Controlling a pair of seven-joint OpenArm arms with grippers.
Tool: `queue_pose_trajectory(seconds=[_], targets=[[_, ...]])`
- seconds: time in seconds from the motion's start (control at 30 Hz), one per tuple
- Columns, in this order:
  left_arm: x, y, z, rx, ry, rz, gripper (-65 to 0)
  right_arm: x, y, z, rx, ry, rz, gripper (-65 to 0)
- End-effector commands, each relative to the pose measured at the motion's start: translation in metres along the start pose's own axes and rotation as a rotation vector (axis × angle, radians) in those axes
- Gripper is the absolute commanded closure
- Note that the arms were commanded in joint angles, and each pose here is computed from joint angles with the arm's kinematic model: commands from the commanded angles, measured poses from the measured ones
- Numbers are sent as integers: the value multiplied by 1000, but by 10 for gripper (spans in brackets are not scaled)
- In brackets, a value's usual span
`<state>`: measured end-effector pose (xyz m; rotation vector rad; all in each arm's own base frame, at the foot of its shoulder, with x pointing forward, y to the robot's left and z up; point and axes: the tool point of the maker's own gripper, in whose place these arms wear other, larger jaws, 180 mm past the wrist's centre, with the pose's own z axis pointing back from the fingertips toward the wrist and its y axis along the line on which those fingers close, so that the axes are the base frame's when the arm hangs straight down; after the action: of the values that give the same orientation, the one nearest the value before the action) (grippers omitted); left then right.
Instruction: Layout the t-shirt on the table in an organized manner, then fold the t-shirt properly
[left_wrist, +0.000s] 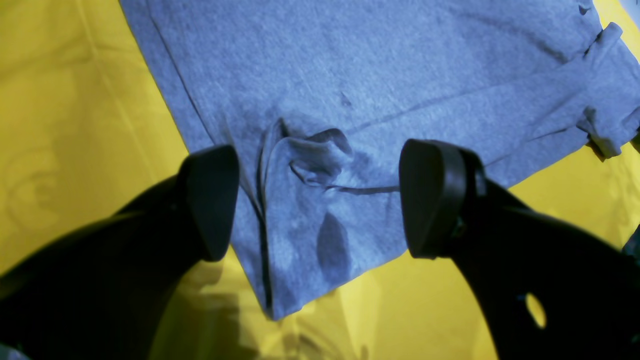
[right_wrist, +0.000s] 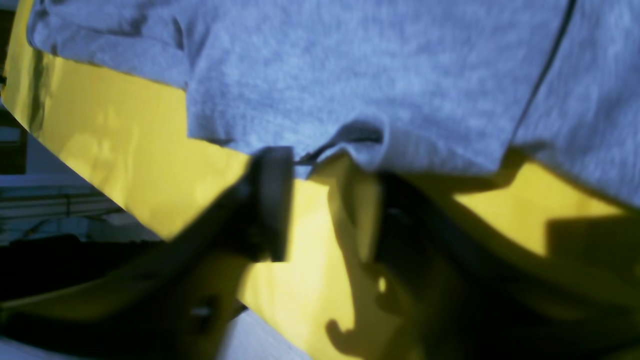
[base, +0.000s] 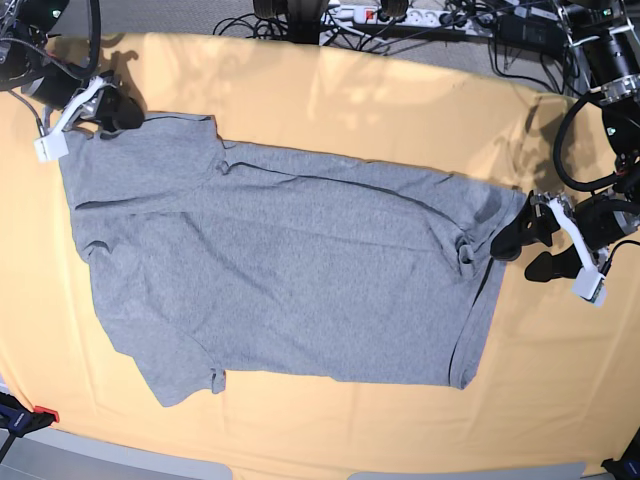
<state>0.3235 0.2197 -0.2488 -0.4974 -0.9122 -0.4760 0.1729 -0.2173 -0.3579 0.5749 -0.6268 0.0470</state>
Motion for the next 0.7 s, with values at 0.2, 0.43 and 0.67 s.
queue_pose_trajectory(seconds=[0.2, 0.43, 0.67], targets=[[19, 1, 7, 4, -52, -32, -494, 13, 10, 5, 50, -63, 11, -343], [18, 1, 7, 4, -51, -32, -494, -4, 2, 7, 8, -6, -1, -378], [18, 1, 7, 3, -52, -32, -494, -16, -7, 8, -43, 44, -3, -378]])
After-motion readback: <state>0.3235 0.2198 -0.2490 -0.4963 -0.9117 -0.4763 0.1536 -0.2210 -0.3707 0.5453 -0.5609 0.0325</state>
